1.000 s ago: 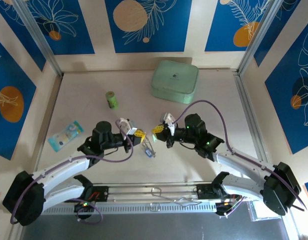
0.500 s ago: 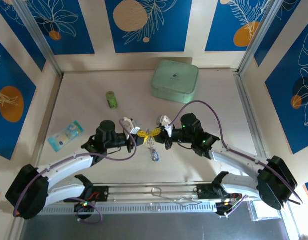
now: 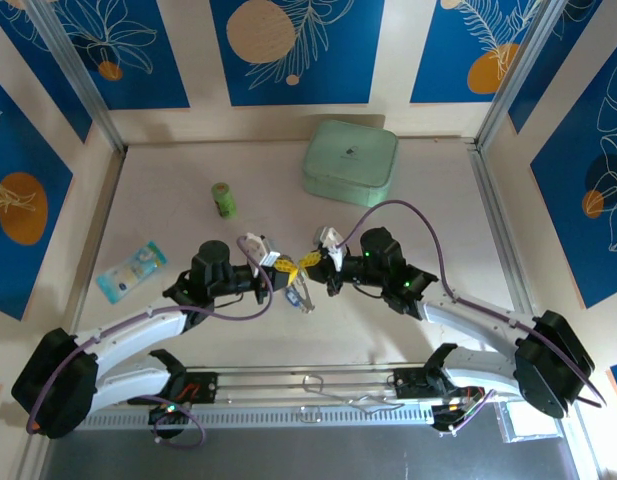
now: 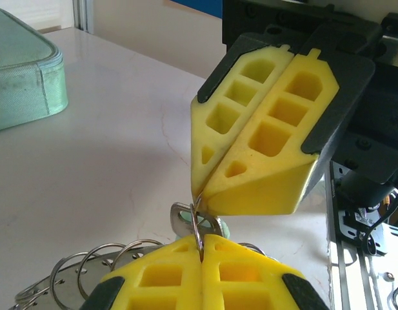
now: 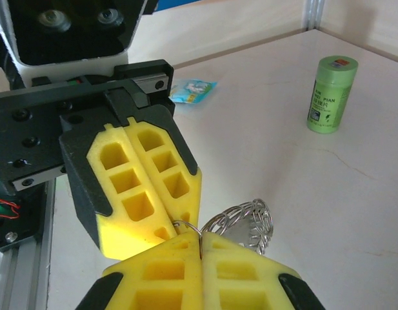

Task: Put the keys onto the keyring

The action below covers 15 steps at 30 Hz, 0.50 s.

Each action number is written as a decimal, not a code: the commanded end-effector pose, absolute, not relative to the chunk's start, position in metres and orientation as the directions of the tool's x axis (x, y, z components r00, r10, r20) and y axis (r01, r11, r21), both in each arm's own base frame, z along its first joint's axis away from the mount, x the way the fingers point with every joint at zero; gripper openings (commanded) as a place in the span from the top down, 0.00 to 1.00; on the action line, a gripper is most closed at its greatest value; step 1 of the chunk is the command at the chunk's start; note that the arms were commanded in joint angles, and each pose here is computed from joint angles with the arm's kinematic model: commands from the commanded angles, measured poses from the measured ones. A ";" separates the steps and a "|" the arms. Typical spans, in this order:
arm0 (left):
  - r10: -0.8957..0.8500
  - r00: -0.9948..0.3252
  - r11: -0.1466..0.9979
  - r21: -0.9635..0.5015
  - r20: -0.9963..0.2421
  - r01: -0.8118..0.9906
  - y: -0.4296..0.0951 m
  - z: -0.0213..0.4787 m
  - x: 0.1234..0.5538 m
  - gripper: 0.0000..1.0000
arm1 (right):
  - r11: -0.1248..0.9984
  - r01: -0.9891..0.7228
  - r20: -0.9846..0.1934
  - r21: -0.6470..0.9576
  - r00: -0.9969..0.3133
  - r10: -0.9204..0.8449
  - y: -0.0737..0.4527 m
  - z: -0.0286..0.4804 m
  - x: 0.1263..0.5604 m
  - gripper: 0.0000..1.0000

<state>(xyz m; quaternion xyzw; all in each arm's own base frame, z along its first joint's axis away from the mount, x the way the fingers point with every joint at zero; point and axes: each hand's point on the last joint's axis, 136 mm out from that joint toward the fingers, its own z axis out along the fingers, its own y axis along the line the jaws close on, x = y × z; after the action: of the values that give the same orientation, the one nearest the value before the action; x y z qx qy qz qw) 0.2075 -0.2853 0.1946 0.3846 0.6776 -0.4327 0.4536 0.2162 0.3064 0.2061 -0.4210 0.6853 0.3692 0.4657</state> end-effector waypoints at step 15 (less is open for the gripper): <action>0.113 -0.065 0.388 -0.017 -0.991 0.922 -0.287 0.220 0.219 1.00 | 0.595 -0.753 -0.889 0.282 -0.438 -0.133 0.302 0.201 0.247 1.00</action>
<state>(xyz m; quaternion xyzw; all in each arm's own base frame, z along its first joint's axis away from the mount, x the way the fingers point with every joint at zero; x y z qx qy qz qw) 0.2242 -0.2808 0.1974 0.3780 0.6790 -0.3866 0.4965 0.2353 0.3071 0.2034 -0.3382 0.7421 0.3577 0.4549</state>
